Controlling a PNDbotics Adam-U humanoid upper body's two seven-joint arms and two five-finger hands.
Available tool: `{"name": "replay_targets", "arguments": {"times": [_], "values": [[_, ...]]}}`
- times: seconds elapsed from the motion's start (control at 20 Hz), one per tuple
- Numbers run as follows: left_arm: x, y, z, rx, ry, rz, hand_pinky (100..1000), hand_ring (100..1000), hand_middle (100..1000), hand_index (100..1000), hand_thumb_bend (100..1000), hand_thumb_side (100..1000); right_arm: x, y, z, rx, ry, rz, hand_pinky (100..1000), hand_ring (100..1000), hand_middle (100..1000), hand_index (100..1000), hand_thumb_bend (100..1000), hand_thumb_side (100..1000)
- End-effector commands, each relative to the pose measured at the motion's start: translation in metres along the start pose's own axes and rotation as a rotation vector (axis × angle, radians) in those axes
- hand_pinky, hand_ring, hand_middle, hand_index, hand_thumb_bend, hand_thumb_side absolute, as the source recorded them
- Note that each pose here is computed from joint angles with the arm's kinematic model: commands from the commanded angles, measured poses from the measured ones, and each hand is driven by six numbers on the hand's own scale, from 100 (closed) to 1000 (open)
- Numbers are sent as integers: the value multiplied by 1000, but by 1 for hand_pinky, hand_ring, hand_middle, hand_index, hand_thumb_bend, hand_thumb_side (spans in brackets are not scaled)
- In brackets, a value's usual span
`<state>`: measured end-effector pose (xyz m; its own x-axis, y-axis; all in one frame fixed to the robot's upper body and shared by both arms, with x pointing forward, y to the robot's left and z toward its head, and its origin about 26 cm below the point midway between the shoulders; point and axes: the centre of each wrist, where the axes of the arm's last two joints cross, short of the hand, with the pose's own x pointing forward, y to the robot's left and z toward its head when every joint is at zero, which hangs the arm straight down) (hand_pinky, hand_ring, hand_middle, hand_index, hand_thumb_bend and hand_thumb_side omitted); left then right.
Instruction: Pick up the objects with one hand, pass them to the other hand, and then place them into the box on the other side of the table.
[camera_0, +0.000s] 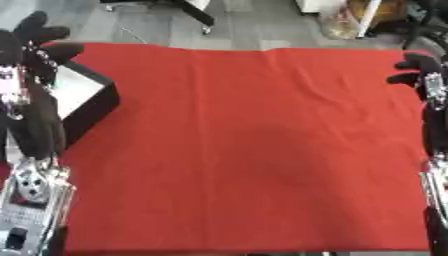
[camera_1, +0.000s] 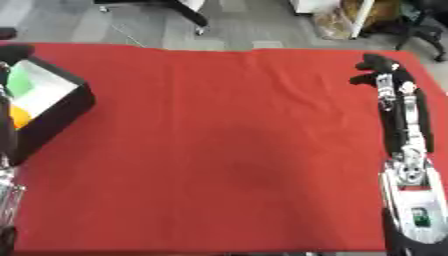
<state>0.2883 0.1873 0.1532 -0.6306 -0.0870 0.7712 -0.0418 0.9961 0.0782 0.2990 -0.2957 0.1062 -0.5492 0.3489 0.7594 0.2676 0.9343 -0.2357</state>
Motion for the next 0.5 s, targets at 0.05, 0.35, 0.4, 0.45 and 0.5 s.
{"name": "replay_targets", "arguments": {"times": [0.05,0.35,0.4,0.45,0.5], "values": [[5,-1,0,-30,8,3,774,616,648,852,369,1000,3,0,-2,3,-20,-14,790,622,652,787,100,949],[4,-2,4,-95,30,-20,769,602,638,855,351,1000,-2,1,4,47,-8,-5,792,629,664,803,115,984],[4,-2,4,-101,30,-25,768,601,637,855,348,1000,-2,1,5,53,-6,-7,792,628,664,805,122,987],[4,-2,4,-105,29,-29,767,600,636,855,346,1000,-3,1,5,60,-6,-7,792,628,664,805,127,994],[4,-2,4,-108,30,-32,767,600,635,855,346,1000,-3,1,5,66,-7,-6,792,628,664,806,135,1000]]}}
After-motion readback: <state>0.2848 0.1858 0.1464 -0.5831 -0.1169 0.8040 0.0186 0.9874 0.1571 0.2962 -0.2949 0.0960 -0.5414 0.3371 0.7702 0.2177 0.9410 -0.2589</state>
